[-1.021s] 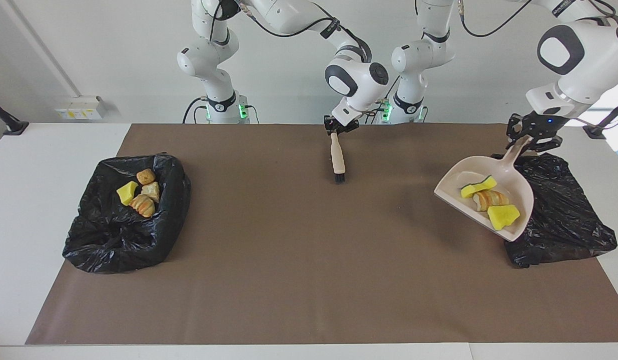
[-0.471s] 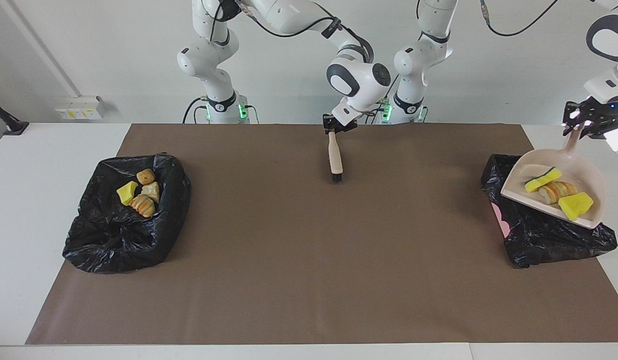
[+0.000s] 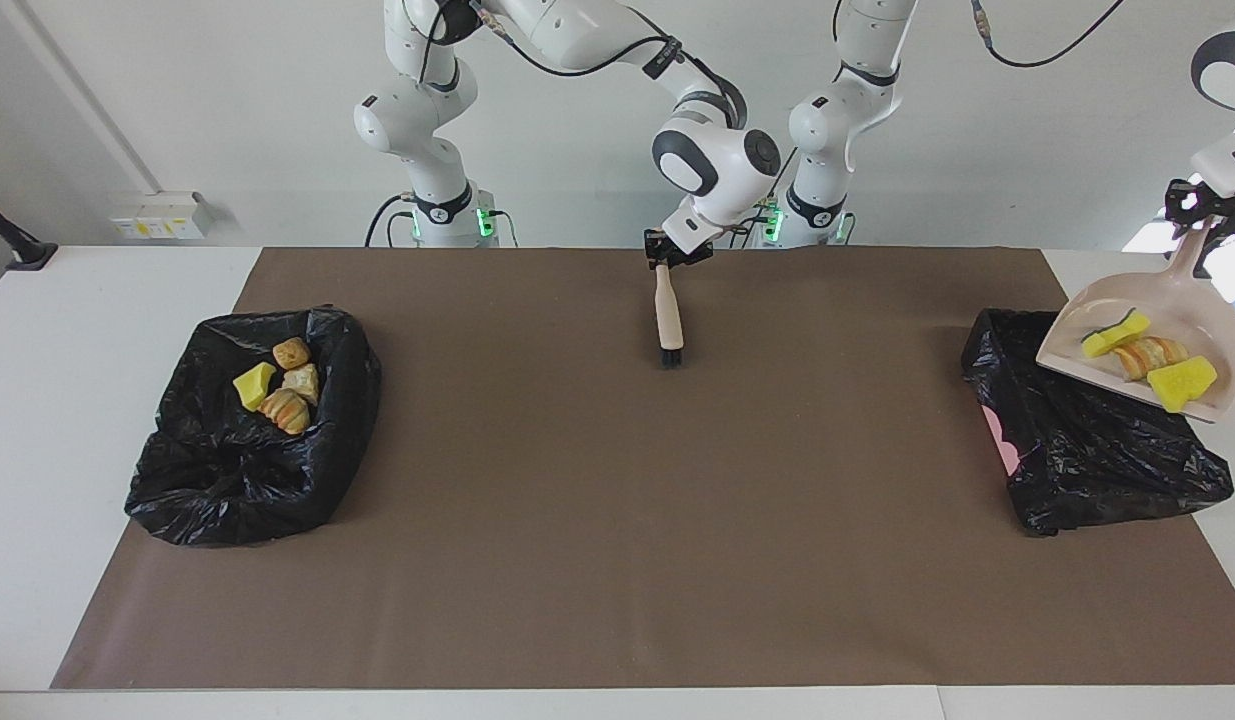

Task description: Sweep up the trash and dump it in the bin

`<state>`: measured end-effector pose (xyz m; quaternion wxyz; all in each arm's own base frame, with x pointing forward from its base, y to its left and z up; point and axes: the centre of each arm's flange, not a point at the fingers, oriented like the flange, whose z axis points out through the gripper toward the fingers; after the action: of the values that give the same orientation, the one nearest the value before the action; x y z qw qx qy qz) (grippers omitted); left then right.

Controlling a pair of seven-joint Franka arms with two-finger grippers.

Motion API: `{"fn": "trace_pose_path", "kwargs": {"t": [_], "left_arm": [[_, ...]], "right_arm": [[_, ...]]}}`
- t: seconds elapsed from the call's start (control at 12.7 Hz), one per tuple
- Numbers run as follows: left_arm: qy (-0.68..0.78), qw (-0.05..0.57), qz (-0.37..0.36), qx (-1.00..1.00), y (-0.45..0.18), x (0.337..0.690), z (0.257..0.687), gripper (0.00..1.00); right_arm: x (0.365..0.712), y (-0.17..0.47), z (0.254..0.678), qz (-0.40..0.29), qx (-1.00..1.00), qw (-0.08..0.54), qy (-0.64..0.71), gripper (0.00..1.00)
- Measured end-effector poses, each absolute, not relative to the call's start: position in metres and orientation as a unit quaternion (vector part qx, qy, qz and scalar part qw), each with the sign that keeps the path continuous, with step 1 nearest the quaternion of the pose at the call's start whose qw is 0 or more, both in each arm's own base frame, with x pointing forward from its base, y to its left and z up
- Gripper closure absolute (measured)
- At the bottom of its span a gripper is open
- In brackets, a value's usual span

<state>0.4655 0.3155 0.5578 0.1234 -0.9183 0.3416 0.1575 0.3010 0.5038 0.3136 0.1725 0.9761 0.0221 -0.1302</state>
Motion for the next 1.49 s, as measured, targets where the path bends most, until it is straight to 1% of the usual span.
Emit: {"fn": "trace_pose_path", "kwargs": {"t": [0.08,0.24,0.47,0.55,0.63,0.71,0.94,1.1,1.18,1.26,1.41,1.49], "left_arm": [[0.357,0.133,0.171,-0.908,0.313,0.468,0.558,0.69],[0.394,0.156,0.198,-0.884,0.297,0.48,0.559,0.69],[0.433,0.181,0.225,-0.854,0.275,0.495,0.557,0.69],[0.445,0.194,0.238,-0.841,0.268,0.501,0.556,0.69],[0.457,0.206,0.249,-0.829,0.26,0.507,0.556,0.69],[0.467,0.213,0.255,-0.82,0.254,0.511,0.556,0.69],[0.485,0.251,0.289,-0.786,0.257,0.514,0.568,0.69],[0.501,0.284,0.301,-0.76,0.242,0.525,0.58,0.69],[0.508,0.297,0.304,-0.749,0.231,0.531,0.584,0.69],[0.514,0.307,0.306,-0.74,0.222,0.536,0.587,0.69],[0.517,0.321,0.302,-0.734,0.214,0.544,0.596,0.69],[0.517,0.327,0.297,-0.733,0.213,0.548,0.603,0.69]], "right_arm": [[0.301,0.504,0.313,-0.13,0.976,0.173,0.022,0.73],[0.302,0.504,0.314,-0.13,0.976,0.173,0.022,0.7],[0.306,0.506,0.325,-0.125,0.978,0.164,0.019,0.37],[0.311,0.504,0.331,-0.121,0.98,0.159,0.015,0.22],[0.319,0.501,0.341,-0.117,0.981,0.151,0.008,0.1],[0.328,0.497,0.352,-0.114,0.983,0.142,-0.001,0.01],[0.349,0.49,0.388,-0.099,0.989,0.112,-0.021,0.0],[0.36,0.488,0.41,-0.096,0.99,0.102,-0.007,0.0],[0.371,0.482,0.425,-0.099,0.99,0.098,0.007,0.0],[0.39,0.465,0.445,-0.099,0.991,0.09,0.021,0.0],[0.433,0.412,0.488,-0.098,0.991,0.068,0.055,0.0],[0.446,0.386,0.505,-0.096,0.991,0.06,0.073,0.0]]}}
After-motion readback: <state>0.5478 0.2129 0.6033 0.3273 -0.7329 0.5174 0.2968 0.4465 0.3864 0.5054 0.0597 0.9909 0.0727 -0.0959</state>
